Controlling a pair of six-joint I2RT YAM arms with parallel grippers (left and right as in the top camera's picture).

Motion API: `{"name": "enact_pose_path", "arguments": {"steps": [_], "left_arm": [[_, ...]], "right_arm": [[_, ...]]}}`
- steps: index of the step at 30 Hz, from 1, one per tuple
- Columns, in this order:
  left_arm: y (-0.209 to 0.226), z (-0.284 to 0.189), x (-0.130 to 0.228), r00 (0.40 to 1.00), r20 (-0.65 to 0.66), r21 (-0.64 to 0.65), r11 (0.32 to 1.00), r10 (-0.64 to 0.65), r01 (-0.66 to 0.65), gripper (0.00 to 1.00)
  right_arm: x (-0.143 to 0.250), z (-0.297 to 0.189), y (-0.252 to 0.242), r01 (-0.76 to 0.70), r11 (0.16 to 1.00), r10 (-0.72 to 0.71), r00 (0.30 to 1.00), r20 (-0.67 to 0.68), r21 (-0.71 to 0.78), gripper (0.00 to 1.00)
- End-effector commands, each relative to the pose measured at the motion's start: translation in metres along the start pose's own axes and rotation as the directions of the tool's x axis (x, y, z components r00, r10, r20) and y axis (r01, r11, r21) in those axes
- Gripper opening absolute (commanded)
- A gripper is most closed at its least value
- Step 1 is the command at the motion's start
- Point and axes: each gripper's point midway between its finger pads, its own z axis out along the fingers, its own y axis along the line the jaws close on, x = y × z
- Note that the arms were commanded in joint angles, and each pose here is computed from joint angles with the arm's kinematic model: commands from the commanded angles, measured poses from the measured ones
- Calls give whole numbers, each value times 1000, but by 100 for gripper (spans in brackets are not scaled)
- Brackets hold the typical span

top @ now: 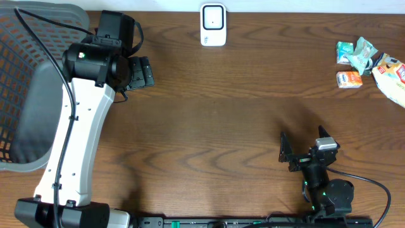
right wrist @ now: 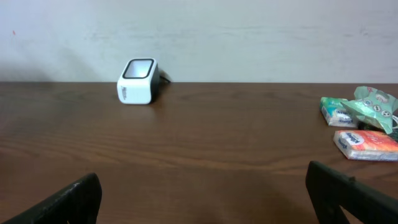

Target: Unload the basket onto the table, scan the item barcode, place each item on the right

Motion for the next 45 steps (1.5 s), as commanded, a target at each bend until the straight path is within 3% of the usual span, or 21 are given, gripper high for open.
{"name": "enact_pose_path", "arguments": {"steps": [1,45], "left_arm": [[3,0,0,1000,2,-12,1000,-10,10,98],[3,0,0,1000,2,-12,1000,-10,10,98]], "right_arm": [[1,0,-1,17,1000,-17,1000,1,1,99],[2,-1,-19,32,995,-32,999,-8,93,99]]}}
